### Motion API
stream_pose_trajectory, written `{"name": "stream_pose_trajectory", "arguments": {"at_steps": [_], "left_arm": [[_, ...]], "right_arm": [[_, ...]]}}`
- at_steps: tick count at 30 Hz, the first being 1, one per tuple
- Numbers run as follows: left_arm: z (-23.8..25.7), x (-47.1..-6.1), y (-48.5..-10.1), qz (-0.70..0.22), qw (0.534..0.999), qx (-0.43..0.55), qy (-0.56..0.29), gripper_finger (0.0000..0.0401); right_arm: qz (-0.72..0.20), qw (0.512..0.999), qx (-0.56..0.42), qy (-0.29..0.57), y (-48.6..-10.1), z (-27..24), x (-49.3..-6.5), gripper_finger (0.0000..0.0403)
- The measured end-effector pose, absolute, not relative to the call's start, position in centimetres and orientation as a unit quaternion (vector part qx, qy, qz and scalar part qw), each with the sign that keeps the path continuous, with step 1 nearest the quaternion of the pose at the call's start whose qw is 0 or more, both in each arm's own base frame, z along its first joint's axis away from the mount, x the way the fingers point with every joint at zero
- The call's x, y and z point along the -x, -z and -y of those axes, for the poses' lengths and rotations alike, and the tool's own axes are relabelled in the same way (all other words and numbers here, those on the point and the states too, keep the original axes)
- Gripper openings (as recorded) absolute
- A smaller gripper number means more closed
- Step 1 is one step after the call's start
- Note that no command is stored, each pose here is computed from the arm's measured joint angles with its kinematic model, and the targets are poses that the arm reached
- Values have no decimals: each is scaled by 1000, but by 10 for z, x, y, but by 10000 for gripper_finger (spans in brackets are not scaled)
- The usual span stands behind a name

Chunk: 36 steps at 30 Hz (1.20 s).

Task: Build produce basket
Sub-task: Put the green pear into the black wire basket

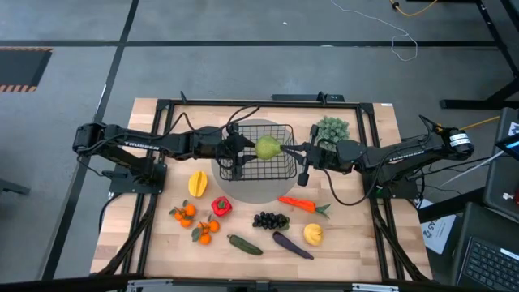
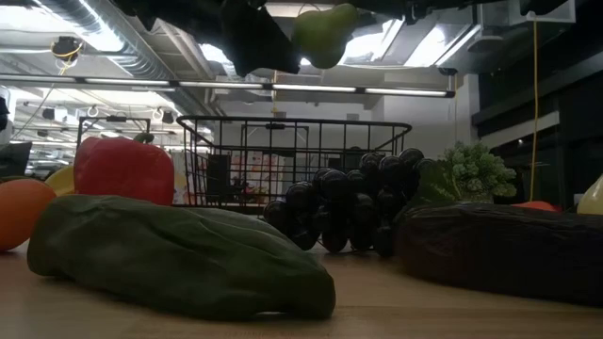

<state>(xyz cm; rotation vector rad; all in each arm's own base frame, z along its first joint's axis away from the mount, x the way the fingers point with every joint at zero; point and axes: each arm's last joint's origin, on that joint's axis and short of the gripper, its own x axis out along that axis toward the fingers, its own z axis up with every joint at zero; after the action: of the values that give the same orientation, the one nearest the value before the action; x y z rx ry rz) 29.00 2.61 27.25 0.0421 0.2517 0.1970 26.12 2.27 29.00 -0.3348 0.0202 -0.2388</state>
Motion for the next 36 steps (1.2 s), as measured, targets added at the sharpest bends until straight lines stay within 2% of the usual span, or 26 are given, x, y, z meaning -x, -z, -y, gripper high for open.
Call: {"name": "stream_pose_trajectory", "arguments": {"at_steps": [23, 28, 36], "left_arm": [[-25, -296, -265, -132, 987, -19, -95, 150], [-24, -296, -265, -132, 987, -19, -94, 114], [-24, -296, -265, -132, 986, -20, -102, 19]], "right_arm": [[-4, 981, 164, 105, -291, -24, -261, 0], [-4, 981, 164, 105, -291, -24, -261, 0], [-4, 981, 164, 105, -291, -24, -261, 0]]}}
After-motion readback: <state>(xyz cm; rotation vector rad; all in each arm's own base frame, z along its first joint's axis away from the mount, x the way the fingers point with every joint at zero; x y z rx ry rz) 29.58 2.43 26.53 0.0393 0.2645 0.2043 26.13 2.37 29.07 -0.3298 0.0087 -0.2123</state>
